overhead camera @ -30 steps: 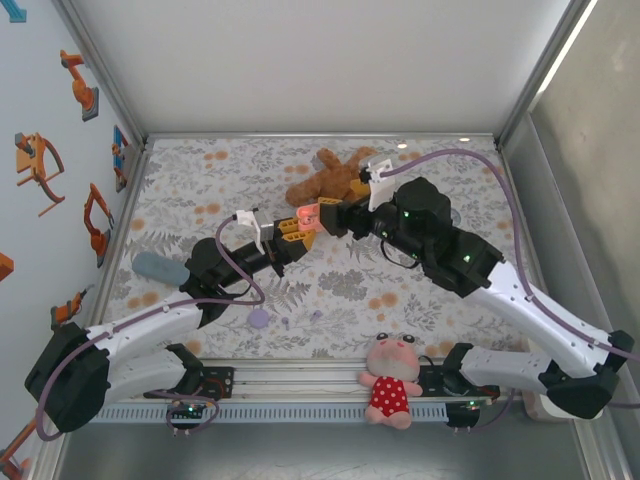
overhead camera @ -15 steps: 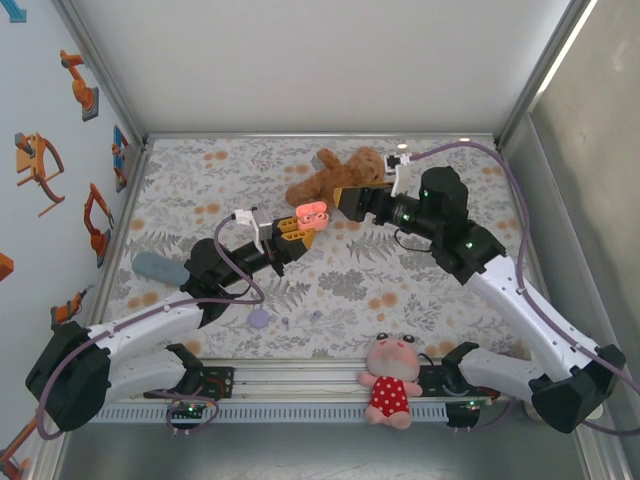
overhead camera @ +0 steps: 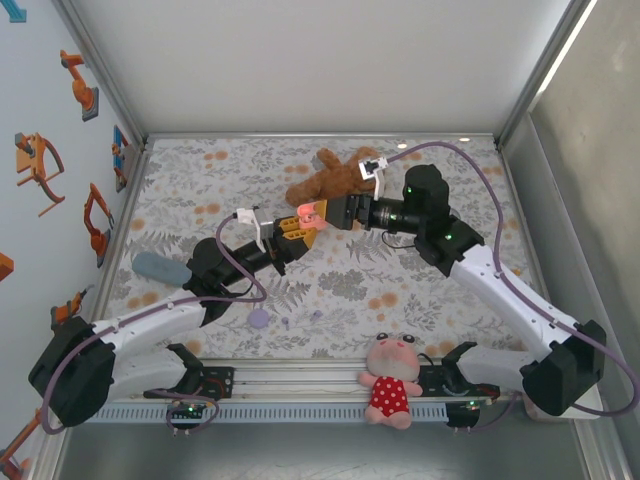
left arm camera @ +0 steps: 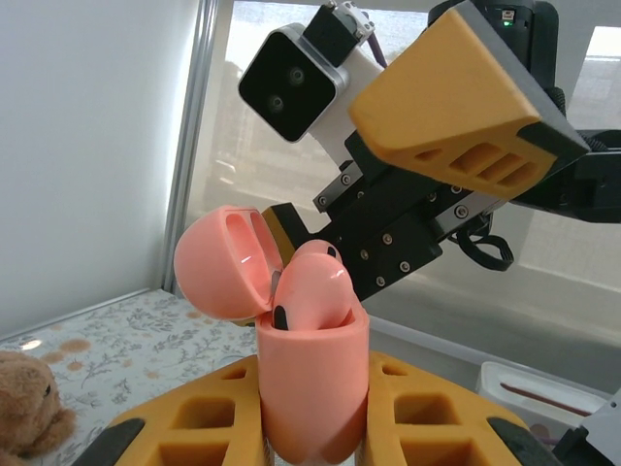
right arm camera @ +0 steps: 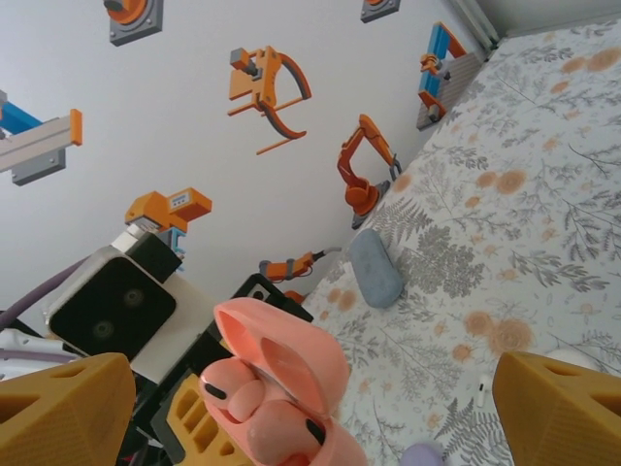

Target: Insert wireless bluetooth earbuds into charging case

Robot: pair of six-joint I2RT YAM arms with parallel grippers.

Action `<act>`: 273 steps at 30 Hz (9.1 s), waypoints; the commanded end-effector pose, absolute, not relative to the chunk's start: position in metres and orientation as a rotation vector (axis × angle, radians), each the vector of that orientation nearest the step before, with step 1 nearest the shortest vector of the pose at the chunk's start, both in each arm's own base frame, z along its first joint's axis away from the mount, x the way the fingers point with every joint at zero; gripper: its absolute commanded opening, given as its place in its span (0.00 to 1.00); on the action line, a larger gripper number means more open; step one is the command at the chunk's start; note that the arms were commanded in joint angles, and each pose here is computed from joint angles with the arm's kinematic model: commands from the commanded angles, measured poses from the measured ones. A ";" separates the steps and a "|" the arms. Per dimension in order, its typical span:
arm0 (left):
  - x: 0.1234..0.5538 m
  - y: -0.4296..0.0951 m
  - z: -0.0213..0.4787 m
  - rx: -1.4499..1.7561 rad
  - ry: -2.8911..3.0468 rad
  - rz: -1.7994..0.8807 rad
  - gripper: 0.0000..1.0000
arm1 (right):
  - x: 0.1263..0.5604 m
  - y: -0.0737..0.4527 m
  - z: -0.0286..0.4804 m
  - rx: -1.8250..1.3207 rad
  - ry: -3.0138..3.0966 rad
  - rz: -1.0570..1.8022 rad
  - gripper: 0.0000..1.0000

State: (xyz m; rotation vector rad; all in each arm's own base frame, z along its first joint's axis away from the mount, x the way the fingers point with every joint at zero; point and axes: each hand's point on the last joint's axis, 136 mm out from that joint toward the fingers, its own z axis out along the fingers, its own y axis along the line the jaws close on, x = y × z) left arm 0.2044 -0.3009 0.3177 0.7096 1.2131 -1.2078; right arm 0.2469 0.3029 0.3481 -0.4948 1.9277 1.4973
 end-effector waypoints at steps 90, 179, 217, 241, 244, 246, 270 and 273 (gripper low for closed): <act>0.162 -0.286 0.356 0.820 1.055 -1.234 0.15 | 0.168 0.301 0.398 -1.458 1.303 1.166 0.64; 0.165 -0.191 0.327 0.556 1.258 -0.821 0.72 | 0.299 0.253 0.118 -0.657 2.436 0.961 0.14; 0.173 -0.202 0.322 0.587 1.320 -0.825 0.76 | 0.305 0.241 0.038 -0.484 2.672 0.958 0.35; 0.215 -0.174 0.284 0.366 1.605 -0.613 0.85 | 0.315 0.222 0.125 -0.438 2.366 0.838 0.99; 0.224 -0.164 0.277 0.304 1.665 -0.555 0.91 | 0.310 0.221 0.141 -0.444 2.294 0.858 1.00; 0.230 -0.159 0.271 0.270 1.702 -0.513 0.95 | 0.303 0.224 0.154 -0.464 2.240 0.889 1.00; 0.252 -0.034 0.255 -0.126 1.939 -0.235 0.96 | 0.192 0.337 0.160 -0.983 2.041 0.631 1.00; 0.253 -0.028 0.249 -0.160 1.955 -0.238 0.96 | 0.180 0.359 0.145 -1.065 2.066 0.600 1.00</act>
